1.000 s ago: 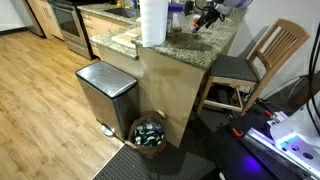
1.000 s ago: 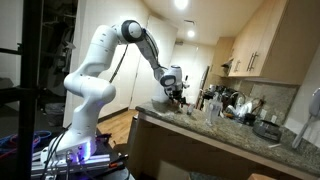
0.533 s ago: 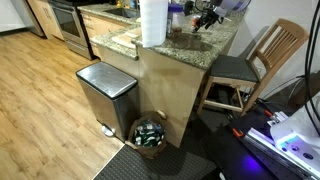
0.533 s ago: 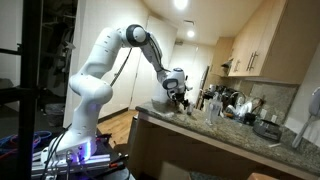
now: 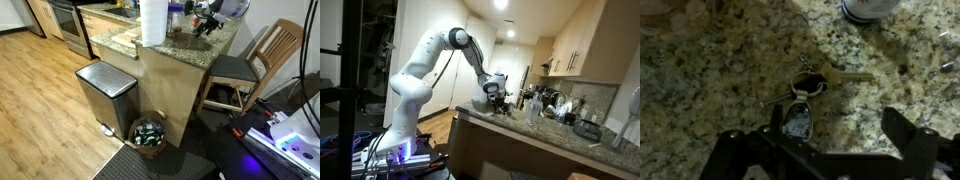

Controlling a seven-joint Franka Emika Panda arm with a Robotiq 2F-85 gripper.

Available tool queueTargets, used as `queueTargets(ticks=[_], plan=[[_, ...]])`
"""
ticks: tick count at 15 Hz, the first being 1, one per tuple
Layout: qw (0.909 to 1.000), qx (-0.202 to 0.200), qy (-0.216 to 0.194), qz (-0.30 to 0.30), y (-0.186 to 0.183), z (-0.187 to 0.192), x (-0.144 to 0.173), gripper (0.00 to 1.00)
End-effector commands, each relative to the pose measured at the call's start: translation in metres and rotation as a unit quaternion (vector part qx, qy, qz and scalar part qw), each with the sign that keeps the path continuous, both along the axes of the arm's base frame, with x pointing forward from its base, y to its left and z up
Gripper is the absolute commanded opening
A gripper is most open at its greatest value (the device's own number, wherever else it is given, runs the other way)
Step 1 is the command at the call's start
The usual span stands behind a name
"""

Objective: Take the bottle on the tissue roll and put it on the table, then take the object and put it on the bottle

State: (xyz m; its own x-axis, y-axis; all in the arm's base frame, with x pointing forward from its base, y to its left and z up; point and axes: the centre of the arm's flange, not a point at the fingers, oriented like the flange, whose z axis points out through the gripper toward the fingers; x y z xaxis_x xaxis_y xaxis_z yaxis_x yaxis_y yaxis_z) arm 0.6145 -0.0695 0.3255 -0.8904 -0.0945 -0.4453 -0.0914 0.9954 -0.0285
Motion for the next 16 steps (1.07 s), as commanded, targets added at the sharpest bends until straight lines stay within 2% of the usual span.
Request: queueTargets(ticks=[1,5,7,10,16], plan=[[0.9999,0.009,0.005,0.004,0.002,-0.004,0.003,1.00],[0.9992,0.020,0.016,0.030,0.009,-0.017,0.008,1.00],[0.9990,0.017,0.018,0.036,0.006,-0.019,0.011,0.74],[0.9984,0.024,0.012,0.049,-0.005,-0.018,0.014,0.53],[0.9963,0.042,0.018,0.072,-0.023,-0.022,0.011,0.05]])
